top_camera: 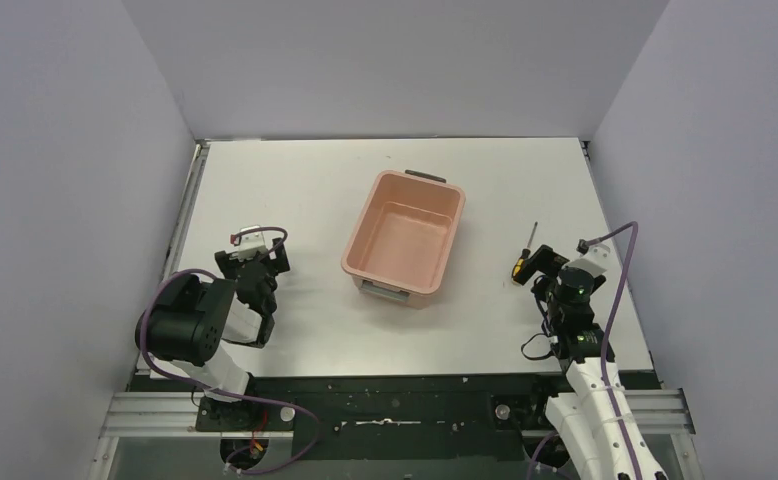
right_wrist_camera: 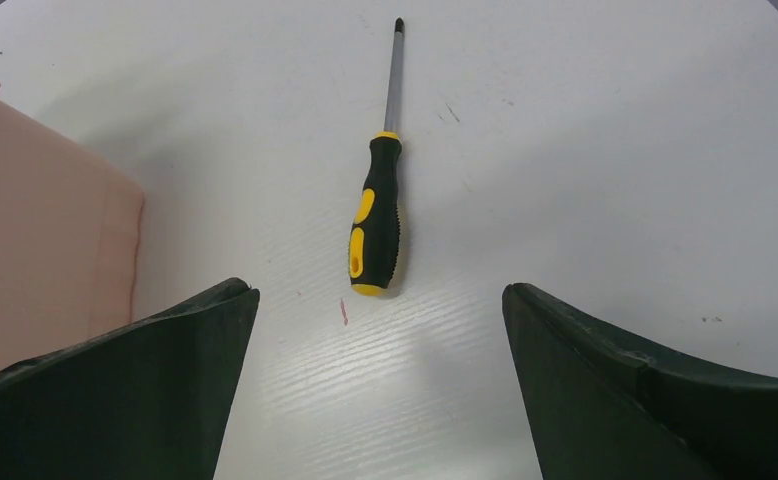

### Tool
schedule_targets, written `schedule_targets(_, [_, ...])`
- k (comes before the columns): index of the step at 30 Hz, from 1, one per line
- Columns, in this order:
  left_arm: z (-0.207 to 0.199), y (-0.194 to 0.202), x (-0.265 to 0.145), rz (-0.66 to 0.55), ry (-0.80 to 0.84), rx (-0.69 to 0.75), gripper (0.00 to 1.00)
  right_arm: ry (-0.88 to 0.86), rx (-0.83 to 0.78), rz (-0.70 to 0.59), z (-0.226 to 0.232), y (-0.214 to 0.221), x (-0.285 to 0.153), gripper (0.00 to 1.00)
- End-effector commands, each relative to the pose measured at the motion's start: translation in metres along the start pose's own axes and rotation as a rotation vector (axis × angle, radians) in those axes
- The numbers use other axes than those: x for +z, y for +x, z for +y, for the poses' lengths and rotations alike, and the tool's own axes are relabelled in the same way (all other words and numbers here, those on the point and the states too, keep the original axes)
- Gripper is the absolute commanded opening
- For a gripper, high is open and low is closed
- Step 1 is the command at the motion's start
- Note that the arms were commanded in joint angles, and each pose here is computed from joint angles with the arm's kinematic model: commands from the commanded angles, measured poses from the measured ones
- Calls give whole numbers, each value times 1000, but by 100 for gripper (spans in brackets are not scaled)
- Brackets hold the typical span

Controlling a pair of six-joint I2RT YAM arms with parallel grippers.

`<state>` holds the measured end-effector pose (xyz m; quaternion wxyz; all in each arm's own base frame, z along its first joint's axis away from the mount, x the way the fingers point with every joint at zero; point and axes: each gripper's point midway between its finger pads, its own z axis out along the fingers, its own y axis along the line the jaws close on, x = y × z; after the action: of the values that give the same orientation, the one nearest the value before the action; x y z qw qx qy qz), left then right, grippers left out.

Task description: Put the screwdriver in the bin

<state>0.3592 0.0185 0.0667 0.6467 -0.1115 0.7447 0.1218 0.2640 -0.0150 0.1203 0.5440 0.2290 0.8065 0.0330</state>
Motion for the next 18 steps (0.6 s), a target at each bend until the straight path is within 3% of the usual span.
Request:
schedule_targets(1, [-2, -15, 2, -47, 8, -17, 97, -13, -3, -65, 8, -26, -4, 100])
schedule_targets(5, [-1, -15, 2, -47, 7, -17, 97, -7, -45, -79, 22, -67, -6, 100])
schedule_targets(12, [-2, -15, 2, -47, 9, -17, 97, 156, -198, 115, 35, -126, 18, 100])
schedule_targets(18, [-1, -15, 2, -48, 6, -18, 97, 254, -268, 395, 28, -106, 77, 100])
